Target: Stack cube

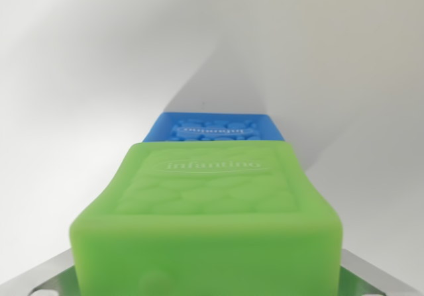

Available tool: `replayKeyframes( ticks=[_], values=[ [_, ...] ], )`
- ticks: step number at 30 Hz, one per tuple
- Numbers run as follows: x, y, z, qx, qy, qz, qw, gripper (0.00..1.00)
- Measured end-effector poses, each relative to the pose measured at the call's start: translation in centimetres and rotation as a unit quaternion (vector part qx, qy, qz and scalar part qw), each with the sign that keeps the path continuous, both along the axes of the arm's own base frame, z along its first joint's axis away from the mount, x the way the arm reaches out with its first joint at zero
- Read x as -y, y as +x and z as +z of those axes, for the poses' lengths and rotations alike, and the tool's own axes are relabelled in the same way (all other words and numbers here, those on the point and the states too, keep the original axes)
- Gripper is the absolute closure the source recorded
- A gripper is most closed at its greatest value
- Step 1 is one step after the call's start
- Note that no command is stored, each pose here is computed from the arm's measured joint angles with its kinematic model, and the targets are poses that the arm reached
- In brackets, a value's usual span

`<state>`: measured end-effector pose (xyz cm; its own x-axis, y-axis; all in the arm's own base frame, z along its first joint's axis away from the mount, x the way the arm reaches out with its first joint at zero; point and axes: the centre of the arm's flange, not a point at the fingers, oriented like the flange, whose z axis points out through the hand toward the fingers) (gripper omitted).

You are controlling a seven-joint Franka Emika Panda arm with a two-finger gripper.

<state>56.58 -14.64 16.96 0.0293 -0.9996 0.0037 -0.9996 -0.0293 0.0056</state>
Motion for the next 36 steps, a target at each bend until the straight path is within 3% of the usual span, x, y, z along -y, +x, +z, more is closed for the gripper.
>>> replayKeyframes(
  ticks=[1, 2, 36],
  values=[
    [0.01, 0.01, 0.0, 0.0002, 0.0001, 0.0, 1.0, 1.0],
    [0.01, 0.01, 0.01, 0.0003, 0.0001, 0.0, 1.0, 0.0],
    [0.0, 0.02, 0.0, 0.0006, 0.0002, 0.0, 1.0, 0.0]
  ],
)
